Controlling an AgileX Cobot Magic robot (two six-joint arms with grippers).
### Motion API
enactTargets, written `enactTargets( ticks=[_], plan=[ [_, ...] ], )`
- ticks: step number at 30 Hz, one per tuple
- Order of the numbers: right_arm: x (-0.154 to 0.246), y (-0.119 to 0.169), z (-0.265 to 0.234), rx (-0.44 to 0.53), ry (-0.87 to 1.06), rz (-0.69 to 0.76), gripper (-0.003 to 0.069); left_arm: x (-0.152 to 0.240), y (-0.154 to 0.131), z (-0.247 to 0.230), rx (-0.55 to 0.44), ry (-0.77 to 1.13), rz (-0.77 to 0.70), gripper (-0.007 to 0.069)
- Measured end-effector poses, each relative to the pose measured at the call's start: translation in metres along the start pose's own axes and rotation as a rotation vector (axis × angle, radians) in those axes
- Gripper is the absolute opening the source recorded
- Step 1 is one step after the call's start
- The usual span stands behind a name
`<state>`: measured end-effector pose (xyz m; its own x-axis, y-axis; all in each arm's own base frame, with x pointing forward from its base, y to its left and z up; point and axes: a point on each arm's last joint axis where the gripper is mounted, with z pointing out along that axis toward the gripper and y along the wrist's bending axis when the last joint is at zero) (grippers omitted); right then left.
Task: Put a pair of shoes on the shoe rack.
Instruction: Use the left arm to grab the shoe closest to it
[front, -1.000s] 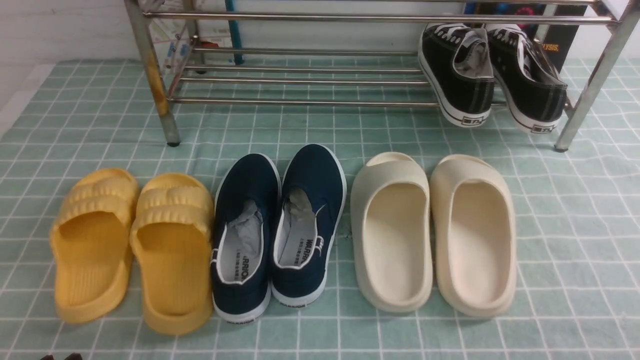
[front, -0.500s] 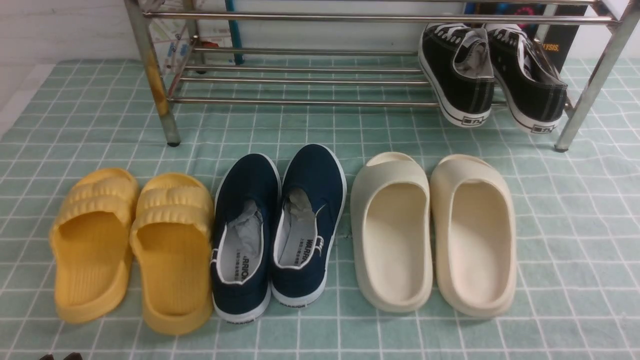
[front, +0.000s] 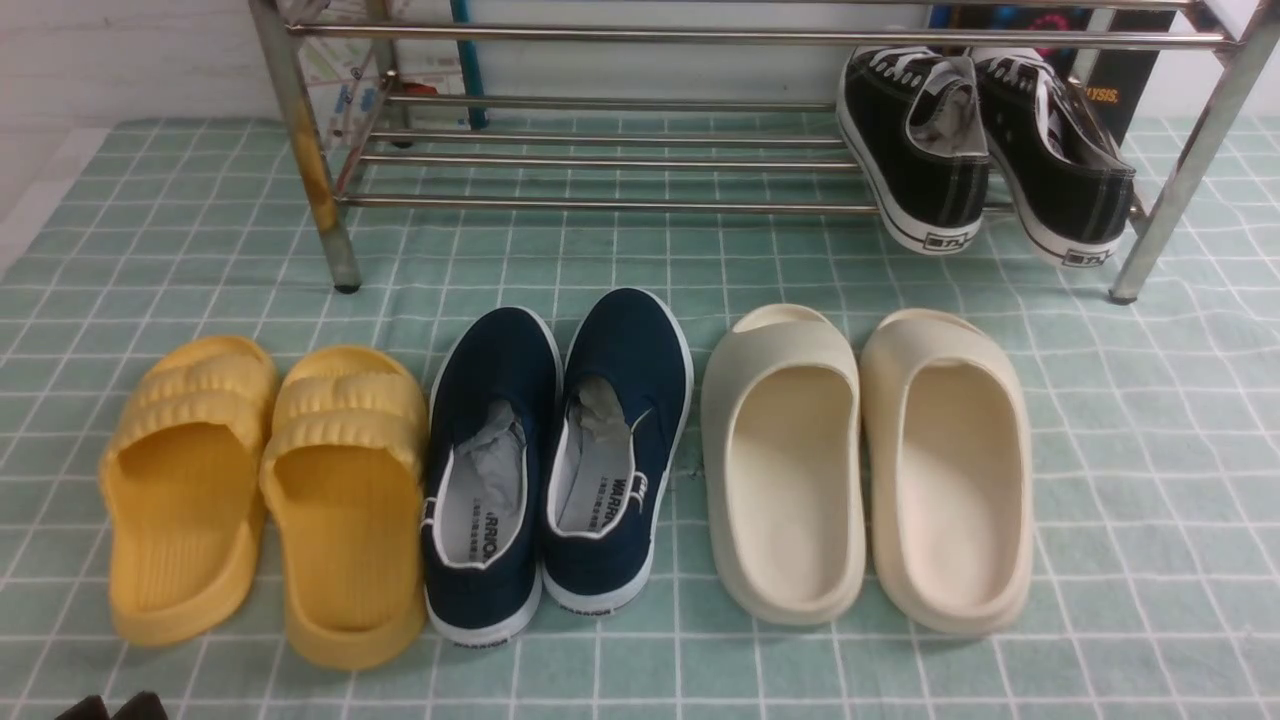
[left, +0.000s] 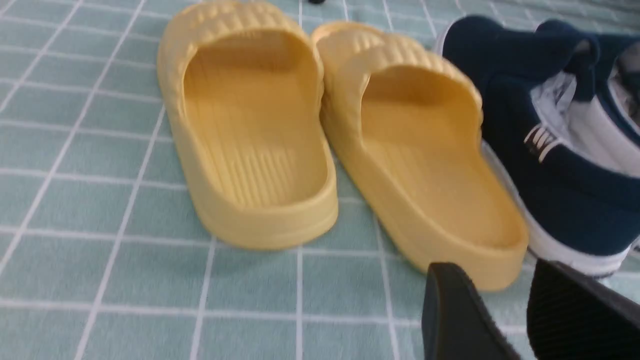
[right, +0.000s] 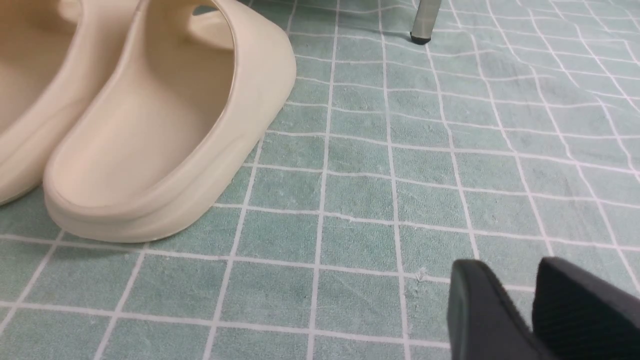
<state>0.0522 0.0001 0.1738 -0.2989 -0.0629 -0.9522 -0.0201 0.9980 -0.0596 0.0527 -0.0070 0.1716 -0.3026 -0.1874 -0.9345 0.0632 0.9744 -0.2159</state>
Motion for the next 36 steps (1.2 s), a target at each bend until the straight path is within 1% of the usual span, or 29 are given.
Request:
enactTargets(
  ticks=[12,13,16,19,22,24,26,28,29,30,34,35,36],
  plan=[
    [0.000,0.000,0.000,0.000,0.000,0.000,0.0218,-0.032,-0.007,-0.006,0.077,-0.355,0.002,0.0239],
    [0.000,0.000,0.000,0.000,0.000,0.000,0.0218,-0.032,-0.007,-0.006,0.079,-0.363,0.002,0.0239],
    [0.000,0.000,0.000,0.000,0.000,0.000,0.0222,-0.047,-0.010,-0.014,0.120,-0.539,-0.009,0.0239],
    [0.000,0.000,0.000,0.000,0.000,0.000,0.0227,-0.062,-0.013,-0.026,0.192,-0.745,-0.091,0.0239],
    [0.000,0.000,0.000,0.000,0.000,0.000,0.0230,-0.074,-0.015,-0.041,0.289,-0.946,-0.177,0.0239],
    [0.000,0.000,0.000,0.000,0.000,0.000,0.0231,-0.079,-0.016,-0.046,0.333,-0.995,-0.212,0.0239],
    [0.000,0.000,0.000,0.000,0.000,0.000,0.0235,-0.098,-0.024,-0.063,0.424,-1.072,-0.232,0.0239],
    [0.000,0.000,0.000,0.000,0.000,0.000,0.0237,-0.114,-0.032,-0.078,0.469,-1.113,-0.188,0.0239],
    [0.000,0.000,0.000,0.000,0.000,0.000,0.0237,-0.122,-0.036,-0.085,0.481,-1.127,-0.144,0.0239],
    [0.000,0.000,0.000,0.000,0.000,0.000,0.0237,-0.126,-0.038,-0.089,0.487,-1.140,-0.134,0.0239],
    [0.000,0.000,0.000,0.000,0.000,0.000,0.0237,-0.165,-0.059,-0.122,0.541,-1.194,0.067,0.0239],
    [0.000,0.000,0.000,0.000,0.000,0.000,0.0237,-0.174,-0.064,-0.126,0.555,-1.192,0.107,0.0239],
    [0.000,0.000,0.000,0.000,0.000,0.000,0.0237,-0.177,-0.066,-0.128,0.559,-1.193,0.115,0.0239]
  ],
)
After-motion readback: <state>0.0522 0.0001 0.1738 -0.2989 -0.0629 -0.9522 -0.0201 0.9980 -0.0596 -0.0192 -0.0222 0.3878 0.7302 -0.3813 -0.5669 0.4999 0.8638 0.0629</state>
